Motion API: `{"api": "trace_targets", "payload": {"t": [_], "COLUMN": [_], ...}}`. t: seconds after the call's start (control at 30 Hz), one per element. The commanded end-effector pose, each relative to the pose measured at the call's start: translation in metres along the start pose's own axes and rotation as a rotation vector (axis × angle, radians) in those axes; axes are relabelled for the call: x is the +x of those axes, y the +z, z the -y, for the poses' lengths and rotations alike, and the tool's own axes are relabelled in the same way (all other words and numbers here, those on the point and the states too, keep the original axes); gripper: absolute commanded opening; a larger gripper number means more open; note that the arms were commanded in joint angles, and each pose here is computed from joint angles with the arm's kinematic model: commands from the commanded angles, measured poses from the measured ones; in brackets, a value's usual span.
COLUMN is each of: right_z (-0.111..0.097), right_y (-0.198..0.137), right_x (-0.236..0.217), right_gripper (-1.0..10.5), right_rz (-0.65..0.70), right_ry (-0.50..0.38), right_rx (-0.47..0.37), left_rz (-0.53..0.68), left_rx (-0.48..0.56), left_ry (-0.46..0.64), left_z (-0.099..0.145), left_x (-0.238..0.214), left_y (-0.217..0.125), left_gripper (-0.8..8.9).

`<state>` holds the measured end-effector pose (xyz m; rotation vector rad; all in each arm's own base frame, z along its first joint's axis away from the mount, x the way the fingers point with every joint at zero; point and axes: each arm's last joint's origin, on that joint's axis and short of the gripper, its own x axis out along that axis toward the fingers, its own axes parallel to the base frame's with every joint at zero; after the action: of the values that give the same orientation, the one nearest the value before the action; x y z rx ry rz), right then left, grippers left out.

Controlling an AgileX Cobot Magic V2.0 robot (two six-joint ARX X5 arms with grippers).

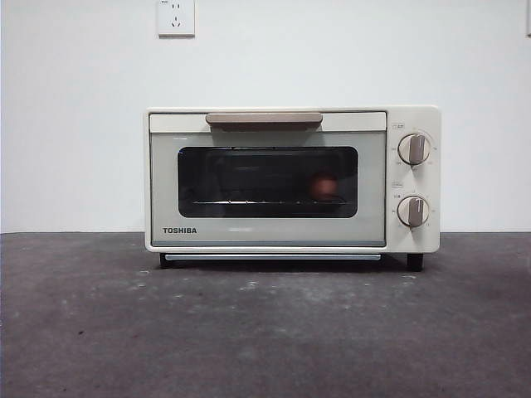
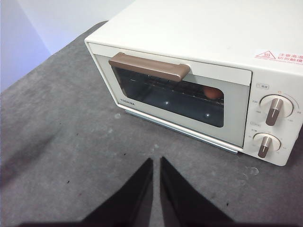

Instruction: Eggoven

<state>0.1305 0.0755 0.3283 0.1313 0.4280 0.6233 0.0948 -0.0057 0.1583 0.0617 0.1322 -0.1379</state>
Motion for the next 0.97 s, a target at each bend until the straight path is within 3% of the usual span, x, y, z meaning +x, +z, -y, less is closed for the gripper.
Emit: {"api": "trace_targets", "payload": {"t": [0.03,0.13,0.87,0.97], "right_z": [-0.001,-0.001,-0.002,0.001], "right_y": [0.003,0.003,0.003,0.005], "right_x": [0.000,0.000,-0.002,-0.016], "right_gripper": [0.1,0.1,0.1,0.1], "right_rz": [0.014,0.015,0.017,0.085], "right_ry": [0.003,0.003,0.005,-0.064], "right_rx": [-0.012,-0.012,-0.013,-0.050], "left_rz": [-0.066,-0.038,-0.039,-0.039], "left_rx": [-0.044,-0.081,-0.081,-0.081], "left_ry": [-0.001,0.002,0.002,0.002], "left_z": [0.000,0.000,0.000,0.000], "left_x": [0.001,0.002,0.002,0.002], "left_y": [-0.011,-0.008,-0.008,-0.008], "left_gripper": [0.08,0.07,0.08,0.08]}}
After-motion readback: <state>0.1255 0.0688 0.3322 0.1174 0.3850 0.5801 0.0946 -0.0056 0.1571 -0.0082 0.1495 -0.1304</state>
